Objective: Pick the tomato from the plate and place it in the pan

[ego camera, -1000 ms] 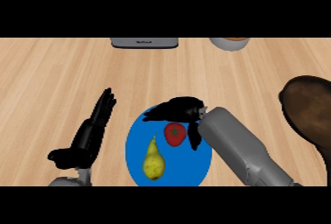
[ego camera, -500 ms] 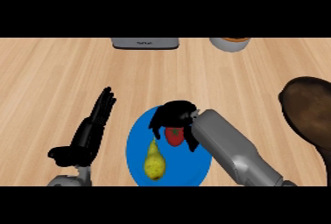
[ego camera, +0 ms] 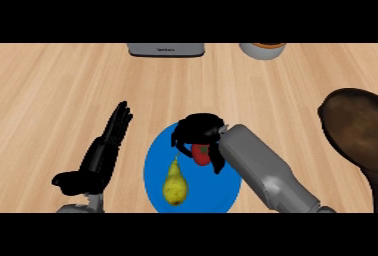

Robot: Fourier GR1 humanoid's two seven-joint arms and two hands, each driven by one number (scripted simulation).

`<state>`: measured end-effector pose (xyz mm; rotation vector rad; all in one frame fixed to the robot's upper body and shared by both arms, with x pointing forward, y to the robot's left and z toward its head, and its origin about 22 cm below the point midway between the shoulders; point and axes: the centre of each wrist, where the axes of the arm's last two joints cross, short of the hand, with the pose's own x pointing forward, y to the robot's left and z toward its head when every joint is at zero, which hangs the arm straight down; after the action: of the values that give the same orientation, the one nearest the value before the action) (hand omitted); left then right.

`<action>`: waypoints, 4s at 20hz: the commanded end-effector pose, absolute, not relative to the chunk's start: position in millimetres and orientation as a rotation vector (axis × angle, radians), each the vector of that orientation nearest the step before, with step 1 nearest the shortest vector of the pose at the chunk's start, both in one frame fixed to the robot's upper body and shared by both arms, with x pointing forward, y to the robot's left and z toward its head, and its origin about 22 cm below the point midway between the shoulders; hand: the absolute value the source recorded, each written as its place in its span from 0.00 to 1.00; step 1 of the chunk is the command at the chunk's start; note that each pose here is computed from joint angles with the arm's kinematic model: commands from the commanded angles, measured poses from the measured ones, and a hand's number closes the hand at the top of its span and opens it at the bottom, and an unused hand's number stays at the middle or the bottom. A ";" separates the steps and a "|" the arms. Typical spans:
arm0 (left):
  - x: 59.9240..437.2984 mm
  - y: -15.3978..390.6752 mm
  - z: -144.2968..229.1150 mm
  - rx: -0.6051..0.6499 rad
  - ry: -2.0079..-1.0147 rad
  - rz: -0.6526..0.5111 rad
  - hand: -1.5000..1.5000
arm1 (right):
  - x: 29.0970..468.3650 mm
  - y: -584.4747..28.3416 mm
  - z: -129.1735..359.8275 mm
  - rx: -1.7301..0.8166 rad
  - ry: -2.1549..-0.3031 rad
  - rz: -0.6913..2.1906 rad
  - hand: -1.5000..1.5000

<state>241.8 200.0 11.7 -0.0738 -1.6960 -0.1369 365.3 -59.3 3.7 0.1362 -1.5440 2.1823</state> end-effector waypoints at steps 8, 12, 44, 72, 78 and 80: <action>236.7 220.1 4.7 0.022 -1.663 -0.071 0.50 | 399.1 -184.9 3.2 -0.588 -1.299 1.303 1.00; 236.9 225.1 5.8 0.042 -1.660 -0.056 0.50 | 411.0 -222.0 25.6 -0.938 -1.157 0.904 1.00; 228.0 217.2 -3.8 -0.077 -1.702 -0.128 0.50 | 337.6 -380.7 50.1 -1.823 -1.011 -0.239 1.00; 251.0 192.1 17.2 -0.110 -1.730 -0.132 0.50 | 319.9 -476.1 27.6 -1.340 -1.182 -0.356 0.00; 237.2 196.9 2.7 -0.081 -1.701 -0.128 0.50 | 301.6 -492.3 21.4 -1.242 -1.274 -0.539 0.00; 245.1 214.1 9.6 -0.049 -1.696 -0.109 0.50 | 289.3 -498.2 20.6 -1.165 -1.337 -0.556 0.00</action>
<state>242.3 198.5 9.2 -0.0733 -1.7010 -0.1333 306.6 -486.0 22.4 -1.2425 -1.2508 -0.4826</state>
